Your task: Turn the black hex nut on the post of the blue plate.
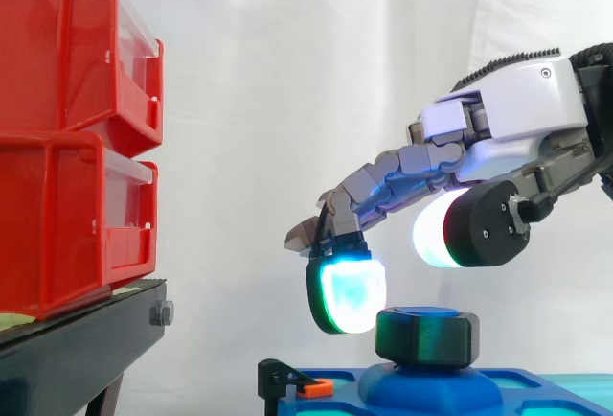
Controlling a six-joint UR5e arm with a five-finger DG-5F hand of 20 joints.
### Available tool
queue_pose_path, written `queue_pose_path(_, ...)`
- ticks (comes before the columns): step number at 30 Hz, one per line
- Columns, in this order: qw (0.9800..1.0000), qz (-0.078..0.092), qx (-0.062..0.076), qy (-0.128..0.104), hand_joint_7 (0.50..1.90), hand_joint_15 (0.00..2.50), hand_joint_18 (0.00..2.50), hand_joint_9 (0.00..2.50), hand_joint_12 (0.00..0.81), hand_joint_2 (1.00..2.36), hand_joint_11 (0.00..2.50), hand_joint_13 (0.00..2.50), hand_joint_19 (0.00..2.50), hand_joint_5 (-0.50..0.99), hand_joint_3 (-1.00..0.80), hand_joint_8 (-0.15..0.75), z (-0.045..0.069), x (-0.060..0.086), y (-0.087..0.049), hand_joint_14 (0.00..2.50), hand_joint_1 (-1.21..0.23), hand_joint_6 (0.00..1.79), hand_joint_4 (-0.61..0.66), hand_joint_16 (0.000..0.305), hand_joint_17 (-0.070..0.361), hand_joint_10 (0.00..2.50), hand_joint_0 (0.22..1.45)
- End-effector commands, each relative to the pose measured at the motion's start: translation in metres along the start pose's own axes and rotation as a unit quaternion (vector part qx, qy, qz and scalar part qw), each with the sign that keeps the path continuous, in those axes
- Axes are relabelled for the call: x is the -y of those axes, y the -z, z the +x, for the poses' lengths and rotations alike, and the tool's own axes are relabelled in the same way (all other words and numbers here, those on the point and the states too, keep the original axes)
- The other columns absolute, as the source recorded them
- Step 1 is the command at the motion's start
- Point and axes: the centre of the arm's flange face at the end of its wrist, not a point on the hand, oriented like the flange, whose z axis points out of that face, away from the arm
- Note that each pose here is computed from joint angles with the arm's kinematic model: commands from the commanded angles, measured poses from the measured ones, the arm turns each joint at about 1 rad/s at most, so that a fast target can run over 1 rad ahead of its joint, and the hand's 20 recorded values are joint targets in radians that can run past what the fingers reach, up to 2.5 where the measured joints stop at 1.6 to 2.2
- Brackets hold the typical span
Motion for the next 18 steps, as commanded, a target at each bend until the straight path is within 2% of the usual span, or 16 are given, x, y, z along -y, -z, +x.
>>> queue_pose_path(1,1.0,-0.006,-0.003,0.004,1.14,0.04,0.0,0.22,0.38,1.0,0.01,0.16,0.02,-0.19,-0.5,0.249,0.0,0.011,0.005,0.0,-0.26,0.57,0.2,0.058,0.129,0.0,0.46)
queue_pose_path(2,1.0,-0.006,-0.003,0.004,1.13,0.04,0.0,0.22,0.379,1.0,0.01,0.16,0.02,-0.19,-0.5,0.249,0.0,0.011,0.005,0.0,-0.26,0.57,0.2,0.058,0.13,0.0,0.46)
queue_pose_path(3,0.9999,-0.007,-0.013,0.006,1.14,0.04,0.0,0.22,0.38,1.0,0.01,0.16,0.02,-0.19,-0.5,0.249,0.001,0.026,0.012,0.0,-0.27,0.57,0.2,0.058,0.129,0.0,0.46)
queue_pose_path(7,0.9997,-0.007,-0.019,0.01,1.14,0.04,0.0,0.23,0.38,1.0,0.01,0.16,0.02,-0.19,-0.5,0.25,0.002,0.035,0.016,0.0,-0.27,0.57,0.19,0.057,0.129,0.0,0.46)
queue_pose_path(13,0.9999,-0.011,-0.005,0.01,1.14,0.04,0.0,0.22,0.38,1.0,0.01,0.17,0.02,-0.19,-0.5,0.249,-0.013,0.037,0.016,0.0,-0.27,0.57,0.2,0.058,0.129,0.0,0.46)
queue_pose_path(15,0.9998,-0.014,0.002,0.011,1.14,0.04,0.0,0.23,0.38,1.0,0.0,0.16,0.02,-0.19,-0.5,0.249,-0.02,0.032,0.013,0.0,-0.27,0.57,0.2,0.058,0.13,0.0,0.46)
queue_pose_path(18,0.9998,-0.015,0.004,0.012,1.14,0.04,0.0,0.23,0.38,1.0,0.01,0.17,0.02,-0.19,-0.5,0.249,-0.023,0.03,0.012,0.0,-0.27,0.57,0.2,0.058,0.13,0.0,0.46)
